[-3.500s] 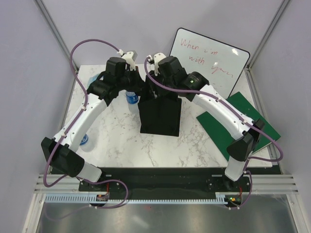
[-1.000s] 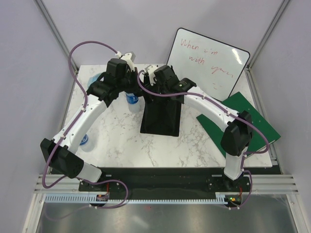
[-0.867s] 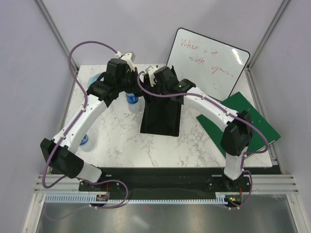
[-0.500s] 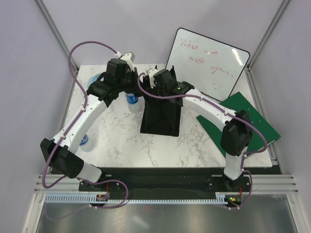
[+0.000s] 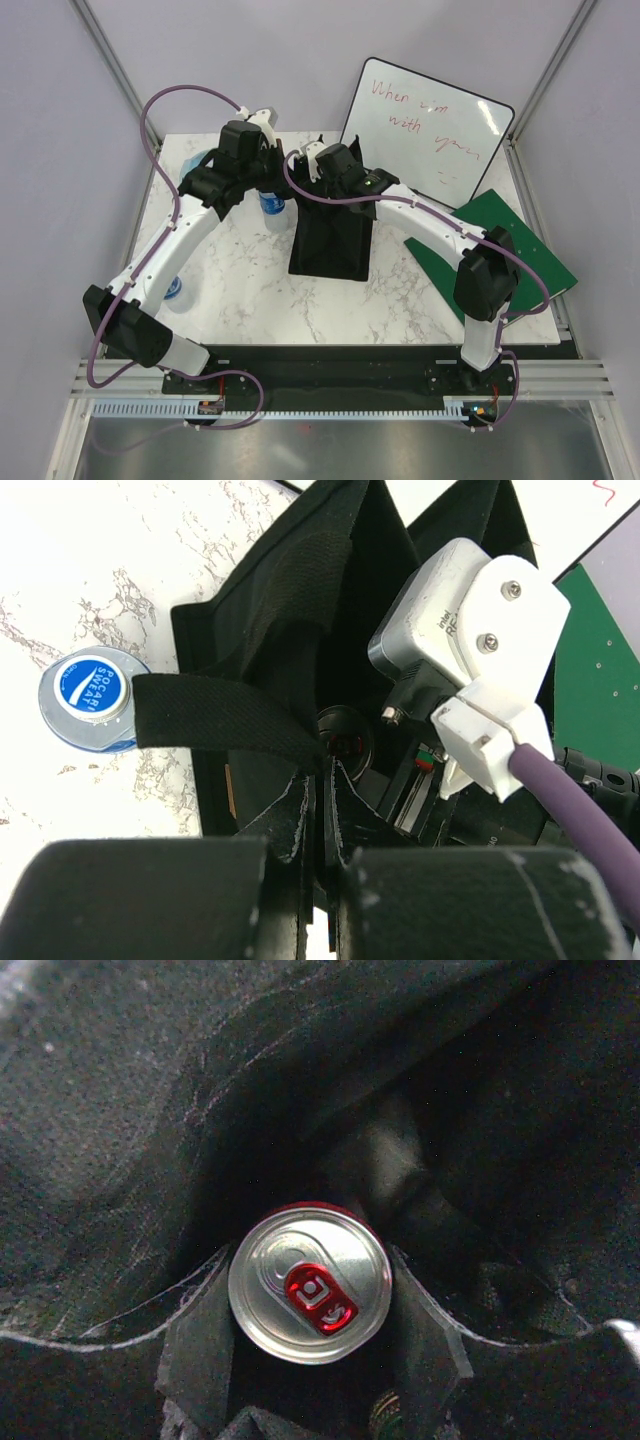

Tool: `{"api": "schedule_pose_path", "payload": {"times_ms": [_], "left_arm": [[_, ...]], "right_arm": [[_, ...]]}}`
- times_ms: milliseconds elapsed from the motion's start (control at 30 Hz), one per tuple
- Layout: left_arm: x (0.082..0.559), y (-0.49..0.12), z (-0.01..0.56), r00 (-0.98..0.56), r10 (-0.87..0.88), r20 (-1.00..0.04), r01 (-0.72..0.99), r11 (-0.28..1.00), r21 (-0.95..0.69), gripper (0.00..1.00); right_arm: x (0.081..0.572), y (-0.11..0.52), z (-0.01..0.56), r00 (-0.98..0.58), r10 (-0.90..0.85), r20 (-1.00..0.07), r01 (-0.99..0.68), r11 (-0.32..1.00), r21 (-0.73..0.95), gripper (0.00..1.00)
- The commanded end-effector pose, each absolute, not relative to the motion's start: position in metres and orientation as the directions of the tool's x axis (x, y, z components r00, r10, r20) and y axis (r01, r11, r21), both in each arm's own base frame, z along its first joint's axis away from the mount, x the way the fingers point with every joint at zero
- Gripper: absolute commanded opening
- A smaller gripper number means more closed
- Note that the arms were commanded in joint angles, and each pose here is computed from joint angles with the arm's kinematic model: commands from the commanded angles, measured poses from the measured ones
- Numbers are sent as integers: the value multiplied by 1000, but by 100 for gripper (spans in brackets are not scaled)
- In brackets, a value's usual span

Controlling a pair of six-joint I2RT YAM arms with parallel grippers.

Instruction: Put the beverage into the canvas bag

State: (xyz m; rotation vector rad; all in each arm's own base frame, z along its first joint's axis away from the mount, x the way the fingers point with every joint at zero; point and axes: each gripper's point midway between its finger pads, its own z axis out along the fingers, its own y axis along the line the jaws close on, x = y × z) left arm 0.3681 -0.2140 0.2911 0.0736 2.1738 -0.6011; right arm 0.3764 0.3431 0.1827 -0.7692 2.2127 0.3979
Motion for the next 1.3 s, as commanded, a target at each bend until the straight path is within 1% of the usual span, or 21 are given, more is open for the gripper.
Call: {"api": "schedule_pose_path", "payload": {"times_ms": [0, 67, 267, 367, 500, 633, 967, 1067, 1267], "left_arm": [[369, -209, 306, -597, -199, -777, 246, 876, -414, 2], [369, -209, 306, -598, -199, -776, 244, 877, -413, 2], [368, -209, 310, -593, -206, -778, 246, 874, -419, 2], [368, -210, 312, -590, -205, -781, 251, 873, -418, 2], [367, -210, 314, -587, -205, -783, 254, 872, -418, 2], [368, -209, 312, -588, -202, -783, 250, 875, -414, 2], [367, -209, 315, -582, -201, -788, 257, 874, -412, 2], [367, -209, 317, -578, -198, -792, 262, 874, -410, 2], [367, -206, 319, -570, -191, -799, 261, 880, -397, 2]], "right_arm": [[379, 338, 190, -546, -385, -744, -610, 792, 38, 52], [377, 338, 200, -538, -375, -755, -613, 789, 44, 55], [377, 339, 221, -521, -361, -774, -615, 787, 47, 60], [377, 338, 228, -517, -352, -780, -611, 790, 48, 66], [376, 338, 233, -518, -349, -781, -612, 789, 53, 67], [375, 338, 247, -510, -334, -793, -611, 790, 60, 72], [361, 331, 315, -450, -275, -850, -628, 774, 82, 70], [348, 331, 336, -437, -260, -861, -665, 738, 115, 68], [309, 322, 339, -447, -303, -841, -738, 657, 155, 68]]}}
